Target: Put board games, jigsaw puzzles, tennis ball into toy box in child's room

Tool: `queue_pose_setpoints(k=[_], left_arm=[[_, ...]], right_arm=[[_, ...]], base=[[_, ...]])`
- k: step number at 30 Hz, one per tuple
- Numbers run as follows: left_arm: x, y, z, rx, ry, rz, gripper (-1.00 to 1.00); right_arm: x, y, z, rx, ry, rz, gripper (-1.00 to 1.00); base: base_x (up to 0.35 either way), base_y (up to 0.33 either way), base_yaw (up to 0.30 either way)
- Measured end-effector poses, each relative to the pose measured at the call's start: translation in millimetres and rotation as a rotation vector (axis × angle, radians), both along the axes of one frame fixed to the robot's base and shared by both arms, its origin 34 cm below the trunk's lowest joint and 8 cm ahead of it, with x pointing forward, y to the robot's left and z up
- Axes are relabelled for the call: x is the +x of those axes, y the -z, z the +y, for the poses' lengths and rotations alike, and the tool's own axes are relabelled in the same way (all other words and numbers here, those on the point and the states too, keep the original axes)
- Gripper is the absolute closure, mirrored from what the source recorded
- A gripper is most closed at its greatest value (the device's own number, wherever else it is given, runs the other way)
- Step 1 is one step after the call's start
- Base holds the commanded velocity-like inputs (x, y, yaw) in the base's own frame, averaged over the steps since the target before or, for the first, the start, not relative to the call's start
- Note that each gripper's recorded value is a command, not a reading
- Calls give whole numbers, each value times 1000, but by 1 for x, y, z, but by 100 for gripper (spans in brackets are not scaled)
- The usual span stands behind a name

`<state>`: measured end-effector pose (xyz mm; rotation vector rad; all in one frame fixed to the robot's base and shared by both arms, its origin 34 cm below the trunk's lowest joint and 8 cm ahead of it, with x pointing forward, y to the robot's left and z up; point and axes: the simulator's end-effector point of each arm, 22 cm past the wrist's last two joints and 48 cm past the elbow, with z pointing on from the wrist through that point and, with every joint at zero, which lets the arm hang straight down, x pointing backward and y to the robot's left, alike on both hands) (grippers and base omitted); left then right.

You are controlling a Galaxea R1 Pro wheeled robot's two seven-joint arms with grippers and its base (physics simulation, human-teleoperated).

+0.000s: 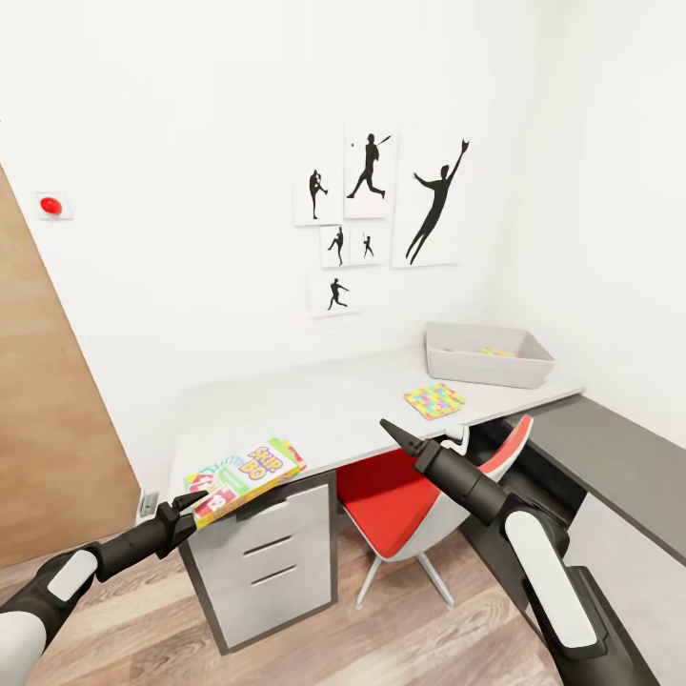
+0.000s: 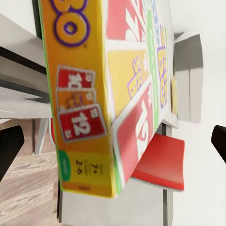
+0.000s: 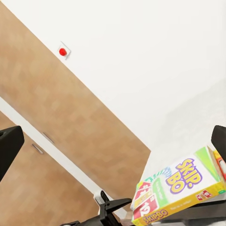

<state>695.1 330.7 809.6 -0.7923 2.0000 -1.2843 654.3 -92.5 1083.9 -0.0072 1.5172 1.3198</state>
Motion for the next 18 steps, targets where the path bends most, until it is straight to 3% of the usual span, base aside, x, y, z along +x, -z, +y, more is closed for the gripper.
queue_pose_setpoints(k=[18], left_arm=[[0,0,0,0,0,0,-100]], right_arm=[[0,0,0,0,-1,0,-100]], base=[[2,-1,0]])
